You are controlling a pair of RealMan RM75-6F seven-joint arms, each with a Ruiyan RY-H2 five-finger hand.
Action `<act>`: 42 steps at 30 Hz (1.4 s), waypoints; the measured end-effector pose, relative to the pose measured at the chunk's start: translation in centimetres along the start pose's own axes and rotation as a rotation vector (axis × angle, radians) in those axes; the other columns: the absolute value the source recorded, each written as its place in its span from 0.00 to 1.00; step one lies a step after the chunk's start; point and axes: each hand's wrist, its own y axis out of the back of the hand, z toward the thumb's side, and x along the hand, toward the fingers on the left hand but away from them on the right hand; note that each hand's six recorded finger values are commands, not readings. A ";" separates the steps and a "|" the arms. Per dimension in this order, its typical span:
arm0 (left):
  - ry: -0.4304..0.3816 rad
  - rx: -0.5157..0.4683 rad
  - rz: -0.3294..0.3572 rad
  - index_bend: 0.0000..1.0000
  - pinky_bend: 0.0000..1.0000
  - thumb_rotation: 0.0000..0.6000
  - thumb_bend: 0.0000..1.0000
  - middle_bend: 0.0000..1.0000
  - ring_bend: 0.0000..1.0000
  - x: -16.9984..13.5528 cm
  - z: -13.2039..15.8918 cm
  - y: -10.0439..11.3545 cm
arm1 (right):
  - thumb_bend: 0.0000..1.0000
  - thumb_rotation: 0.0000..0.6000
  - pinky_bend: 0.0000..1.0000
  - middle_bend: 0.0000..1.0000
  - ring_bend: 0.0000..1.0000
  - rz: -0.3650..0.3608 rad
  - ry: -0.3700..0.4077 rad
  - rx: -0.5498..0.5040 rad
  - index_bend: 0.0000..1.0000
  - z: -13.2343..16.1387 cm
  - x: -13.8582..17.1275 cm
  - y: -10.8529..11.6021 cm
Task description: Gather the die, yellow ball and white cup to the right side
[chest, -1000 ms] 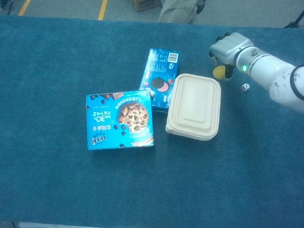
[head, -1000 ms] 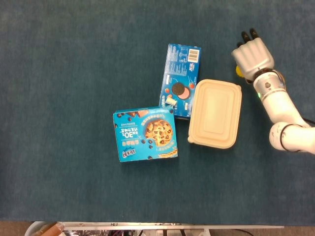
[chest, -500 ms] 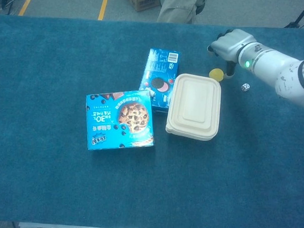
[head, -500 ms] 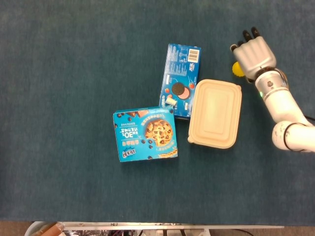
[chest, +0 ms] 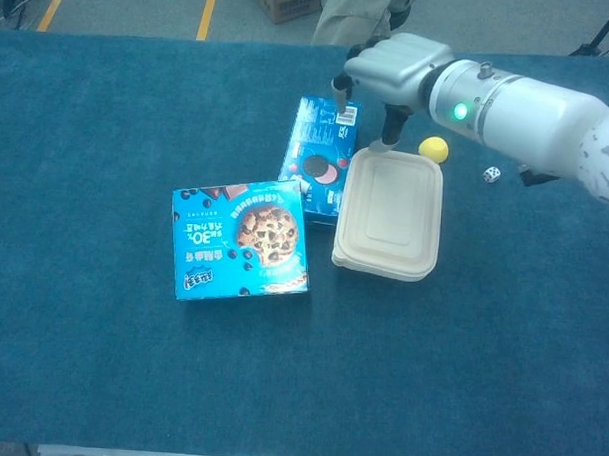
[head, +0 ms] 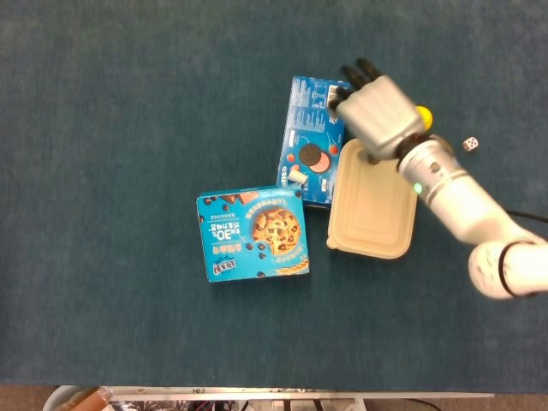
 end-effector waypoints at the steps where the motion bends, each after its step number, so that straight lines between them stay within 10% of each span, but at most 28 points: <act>1: 0.003 0.001 0.001 0.36 0.20 0.87 0.29 0.40 0.33 -0.1 -0.1 0.1 | 0.17 1.00 0.06 0.28 0.06 -0.007 0.018 0.001 0.34 0.6 0.3 0.3; 11: 0.007 0.005 0.000 0.36 0.20 0.86 0.29 0.40 0.33 -0.3 -0.2 0.3 | 0.17 1.00 0.08 0.37 0.14 -0.030 0.186 0.047 0.34 3.5 4.3 2.2; 42: 0.034 0.000 -0.015 0.35 0.20 0.85 0.29 0.40 0.33 -1.1 -0.3 0.2 | 0.17 1.00 0.17 0.31 0.16 0.141 0.475 0.176 0.31 7.9 10.3 -3.1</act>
